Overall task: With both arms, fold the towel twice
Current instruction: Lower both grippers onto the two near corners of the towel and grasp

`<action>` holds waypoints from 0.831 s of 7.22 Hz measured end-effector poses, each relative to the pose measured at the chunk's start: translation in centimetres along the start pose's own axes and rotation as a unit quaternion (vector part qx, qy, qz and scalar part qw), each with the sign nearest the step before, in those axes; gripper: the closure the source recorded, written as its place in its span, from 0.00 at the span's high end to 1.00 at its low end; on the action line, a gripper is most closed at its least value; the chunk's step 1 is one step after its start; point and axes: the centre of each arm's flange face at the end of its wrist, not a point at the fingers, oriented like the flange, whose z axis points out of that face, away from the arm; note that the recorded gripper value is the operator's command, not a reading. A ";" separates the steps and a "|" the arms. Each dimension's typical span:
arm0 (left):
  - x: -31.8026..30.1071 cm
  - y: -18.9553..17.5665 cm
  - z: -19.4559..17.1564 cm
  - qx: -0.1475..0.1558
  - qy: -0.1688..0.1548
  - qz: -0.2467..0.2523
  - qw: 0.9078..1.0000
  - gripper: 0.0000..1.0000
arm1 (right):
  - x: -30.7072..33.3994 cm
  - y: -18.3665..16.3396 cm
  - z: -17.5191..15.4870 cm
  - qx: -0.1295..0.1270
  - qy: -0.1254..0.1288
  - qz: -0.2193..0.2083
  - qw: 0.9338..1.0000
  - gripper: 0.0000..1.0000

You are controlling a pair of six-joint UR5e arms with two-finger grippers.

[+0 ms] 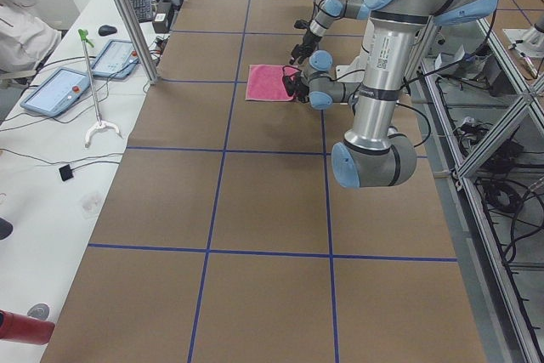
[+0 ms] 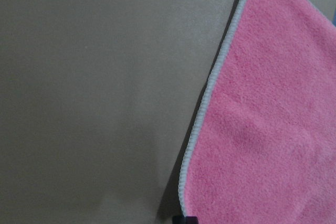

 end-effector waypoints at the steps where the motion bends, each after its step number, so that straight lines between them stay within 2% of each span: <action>1: 0.0 0.0 0.0 0.000 0.000 0.000 1.000 0.00 | 0.0 0.0 0.0 0.001 0.001 -0.001 1.000 0.59; 2: 0.0 0.0 0.0 0.000 0.000 0.000 1.000 0.00 | 0.1 0.0 0.1 0.002 0.002 -0.001 1.000 0.60; 4: 0.0 0.0 0.0 0.000 0.000 0.000 1.000 0.00 | 0.3 0.1 0.3 0.009 0.009 -0.008 1.000 0.69; 6: 0.1 0.0 0.0 0.000 0.000 0.000 1.000 0.00 | 0.4 0.0 0.4 0.016 0.016 -0.017 1.000 0.69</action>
